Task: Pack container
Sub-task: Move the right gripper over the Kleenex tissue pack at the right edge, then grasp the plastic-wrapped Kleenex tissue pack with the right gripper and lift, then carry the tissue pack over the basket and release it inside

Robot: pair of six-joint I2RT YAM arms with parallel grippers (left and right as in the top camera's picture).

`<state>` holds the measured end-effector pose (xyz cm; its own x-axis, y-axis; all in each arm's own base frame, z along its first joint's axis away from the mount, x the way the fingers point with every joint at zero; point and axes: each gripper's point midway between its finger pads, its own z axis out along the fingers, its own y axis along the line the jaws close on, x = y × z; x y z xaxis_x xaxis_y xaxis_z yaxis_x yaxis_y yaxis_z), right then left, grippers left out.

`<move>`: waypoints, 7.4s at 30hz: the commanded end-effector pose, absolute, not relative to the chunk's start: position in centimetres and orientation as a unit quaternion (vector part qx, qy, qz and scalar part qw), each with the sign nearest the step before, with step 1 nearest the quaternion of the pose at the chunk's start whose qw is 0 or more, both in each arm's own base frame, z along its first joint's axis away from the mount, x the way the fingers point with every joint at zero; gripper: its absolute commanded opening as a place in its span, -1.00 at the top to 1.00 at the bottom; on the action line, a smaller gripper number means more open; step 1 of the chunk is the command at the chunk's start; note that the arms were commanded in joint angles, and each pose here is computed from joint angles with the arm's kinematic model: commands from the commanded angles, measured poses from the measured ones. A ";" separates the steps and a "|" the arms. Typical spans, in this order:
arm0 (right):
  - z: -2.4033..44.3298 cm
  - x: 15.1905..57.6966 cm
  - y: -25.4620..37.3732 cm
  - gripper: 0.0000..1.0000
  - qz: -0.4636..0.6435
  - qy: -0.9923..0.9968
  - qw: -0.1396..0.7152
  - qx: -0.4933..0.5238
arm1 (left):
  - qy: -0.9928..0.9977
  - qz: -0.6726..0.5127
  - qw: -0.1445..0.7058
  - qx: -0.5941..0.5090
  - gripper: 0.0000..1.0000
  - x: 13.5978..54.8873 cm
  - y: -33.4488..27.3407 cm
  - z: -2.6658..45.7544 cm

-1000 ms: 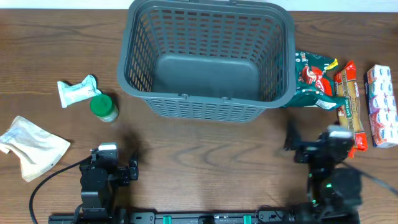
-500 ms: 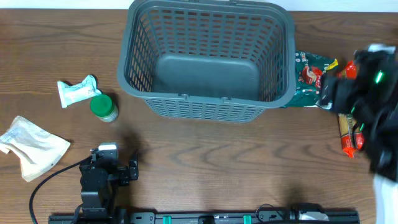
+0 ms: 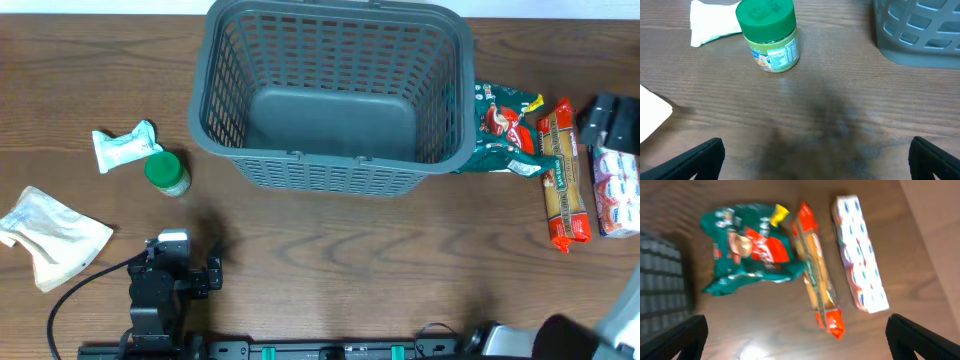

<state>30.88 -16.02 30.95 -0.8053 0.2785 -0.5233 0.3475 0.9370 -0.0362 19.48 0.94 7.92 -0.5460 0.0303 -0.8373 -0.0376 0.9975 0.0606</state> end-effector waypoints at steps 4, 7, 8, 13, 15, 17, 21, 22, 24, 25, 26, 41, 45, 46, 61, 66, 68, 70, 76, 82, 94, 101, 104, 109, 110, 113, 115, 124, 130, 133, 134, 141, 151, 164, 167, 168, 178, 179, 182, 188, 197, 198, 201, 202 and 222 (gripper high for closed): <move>28.3 30.2 -18.9 -0.99 -0.032 0.948 0.225 0.222 | 0.879 0.049 0.475 -0.007 -0.97 19.4 1.4 7.7; 26.6 30.7 -19.3 -0.99 -0.015 0.952 0.204 0.226 | 0.879 0.049 0.475 -0.007 -0.97 19.4 1.4 7.7; 25.9 30.8 -19.4 -0.99 -0.012 0.955 0.194 0.222 | 0.879 0.049 0.475 -0.007 -0.97 19.4 1.4 7.7; 22.6 31.1 -19.6 -0.99 0.002 0.963 0.157 0.218 | 0.879 0.049 0.475 -0.007 -0.97 19.4 1.4 7.7; 21.4 31.3 -19.8 -0.99 0.005 0.966 0.149 0.211 | 0.879 0.049 0.475 -0.007 -0.97 19.4 1.4 7.7; 20.1 31.7 -19.7 -0.99 0.014 0.969 0.148 0.199 | 0.879 0.049 0.475 -0.007 -0.97 19.4 1.4 7.7; 17.6 32.6 -19.7 -0.98 0.023 0.970 0.158 0.184 | 0.879 0.049 0.475 -0.007 -0.97 19.4 1.4 7.7; 16.9 32.8 -19.9 -0.99 0.022 0.970 0.160 0.184 | 0.879 0.048 0.475 -0.007 -0.97 19.4 1.4 7.7; 15.5 33.0 -20.1 -0.98 0.019 0.970 0.161 0.183 | 0.879 0.049 0.475 -0.007 -0.97 19.4 1.4 7.7; 14.6 33.0 -20.1 -0.98 0.018 0.970 0.159 0.183 | 0.879 0.049 0.475 -0.007 -0.97 19.4 1.4 7.7; 13.9 33.0 -20.1 -0.98 0.018 0.970 0.158 0.183 | 0.879 0.049 0.475 -0.007 -0.97 19.4 1.4 7.7; 10.6 34.0 -17.4 -0.99 0.030 0.988 0.125 0.090 | 0.879 0.049 0.475 -0.007 -0.97 19.4 1.4 7.7; 11.4 34.4 -16.8 -0.99 0.018 0.991 0.120 0.059 | 0.879 0.049 0.475 -0.007 -0.97 19.4 1.4 7.7; 11.6 34.5 -16.7 -0.98 0.017 0.991 0.121 0.049 | 0.879 0.049 0.475 -0.007 -0.97 19.4 1.4 7.7; 12.7 33.3 -19.7 -0.99 -0.077 0.994 0.083 0.009 | 0.879 0.049 0.475 -0.007 -0.97 19.4 1.4 7.7; 13.0 32.3 -19.8 -0.99 -0.074 0.994 0.072 0.032 | 0.879 0.049 0.475 -0.007 -0.97 19.4 1.4 7.7; 13.5 31.9 -19.4 -0.99 -0.067 0.994 0.072 0.038 | 0.879 0.049 0.475 -0.007 -0.97 19.4 1.4 7.7; 13.9 32.0 -18.8 -0.99 -0.056 0.994 0.082 0.036 | 0.879 0.049 0.475 -0.007 -0.97 19.4 1.4 7.7; 15.9 31.0 -17.5 -0.99 -0.042 0.994 0.097 0.033 | 0.879 0.049 0.475 -0.007 -0.97 19.4 1.4 7.7; 17.9 30.6 -17.3 -0.99 -0.056 0.990 0.122 0.034 | 0.879 0.048 0.475 -0.007 -0.97 19.4 1.4 7.7; 18.7 28.3 -23.2 -0.98 -0.100 0.966 0.138 0.194 | 0.879 0.049 0.475 -0.007 -0.97 19.4 1.4 7.7; 18.3 26.9 -26.7 -0.99 -0.107 0.946 0.148 0.269 | 0.879 0.049 0.475 -0.007 -0.94 19.4 1.4 7.7; 17.0 26.6 -28.0 -0.99 -0.104 0.942 0.139 0.288 | 0.879 0.049 0.475 -0.007 -0.97 19.4 1.4 7.7; 14.0 26.7 -29.7 -0.98 -0.087 0.944 0.103 0.302 | 0.879 0.049 0.475 -0.007 -0.97 19.4 1.4 7.7; 13.6 26.9 -30.0 -0.98 -0.082 0.945 0.093 0.303 | 0.879 0.049 0.475 -0.007 -0.97 19.4 1.4 7.7; 13.2 27.8 -31.0 -0.99 -0.070 0.948 0.072 0.303 | 0.879 0.049 0.475 -0.007 -0.97 19.4 1.4 7.7; 13.5 28.5 -31.7 -0.99 -0.067 0.948 0.067 0.303 | 0.879 0.049 0.475 -0.007 -0.97 19.4 1.4 7.7; 16.5 32.1 -33.6 -0.98 -0.068 0.952 0.132 0.267 | 0.879 0.049 0.475 -0.007 -0.97 19.4 1.4 7.7; 15.2 33.3 -33.6 -0.98 -0.049 0.964 0.141 0.222 | 0.879 0.049 0.475 -0.007 -0.97 19.4 1.4 7.7; 13.8 33.6 -33.6 -0.99 -0.039 0.968 0.132 0.210 | 0.879 0.049 0.475 -0.007 -0.97 19.4 1.4 7.7; 13.4 33.6 -33.6 -0.99 -0.037 0.969 0.129 0.207 | 0.879 0.049 0.475 -0.007 -0.97 19.4 1.4 7.7; 10.0 34.7 -33.9 -0.98 -0.017 0.973 0.119 0.195 | 0.879 0.049 0.475 -0.007 -0.97 19.4 1.4 7.7; 3.9 34.9 -33.0 -0.99 0.031 0.977 0.075 0.196 | 0.879 0.049 0.475 -0.007 -0.97 19.4 1.4 7.7; 1.4 35.1 -32.5 0.80 0.052 0.975 0.061 0.206 | 0.879 0.049 0.475 -0.007 -0.97 19.4 1.4 7.7; 1.4 34.9 -32.2 0.97 0.057 0.974 0.054 0.214 | 0.879 0.049 0.475 -0.007 -0.97 19.4 1.4 7.7; 1.4 34.8 -32.2 0.97 0.058 0.973 0.052 0.217 | 0.879 0.049 0.475 -0.007 -0.97 19.4 1.4 7.7; 3.4 36.0 -31.1 0.97 0.077 0.968 0.079 0.227 | 0.879 0.049 0.475 -0.007 -0.98 19.4 1.4 7.7; 4.2 36.4 -31.1 0.97 0.075 0.967 0.090 0.226 | 0.879 0.049 0.475 -0.007 -0.97 19.4 1.4 7.7; 7.3 37.3 -31.3 0.97 0.056 0.965 0.121 0.224 | 0.879 0.049 0.475 -0.007 -0.97 19.4 1.4 7.7; 15.5 38.2 -30.8 0.97 0.013 0.956 0.192 0.220 | 0.879 0.049 0.475 -0.007 -0.97 19.4 1.4 7.7; 31.0 37.7 -23.4 0.97 -0.041 0.932 0.329 0.147 | 0.879 0.049 0.475 -0.007 -0.97 19.4 1.4 7.7; 33.0 37.6 -21.8 0.98 -0.045 0.927 0.349 0.130 | 0.879 0.049 0.475 -0.007 -0.97 19.4 1.4 7.7; 38.5 37.2 -16.0 0.98 -0.052 0.906 0.414 0.066 | 0.879 0.049 0.475 -0.007 -0.97 19.4 1.4 7.7; 40.2 37.0 -13.9 0.98 -0.051 0.898 0.436 0.045 | 0.879 0.049 0.475 -0.007 -0.97 19.4 1.4 7.7; 43.0 35.7 14.7 0.98 0.042 0.810 0.450 -0.374 | 0.879 0.049 0.475 -0.007 -0.97 19.4 1.4 7.7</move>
<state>35.52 12.83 43.87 -0.3908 -0.4538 -0.8008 -0.5674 0.8038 -0.1786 19.48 0.94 7.92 -0.5460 0.0307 -0.8372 -0.0373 0.9974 0.0610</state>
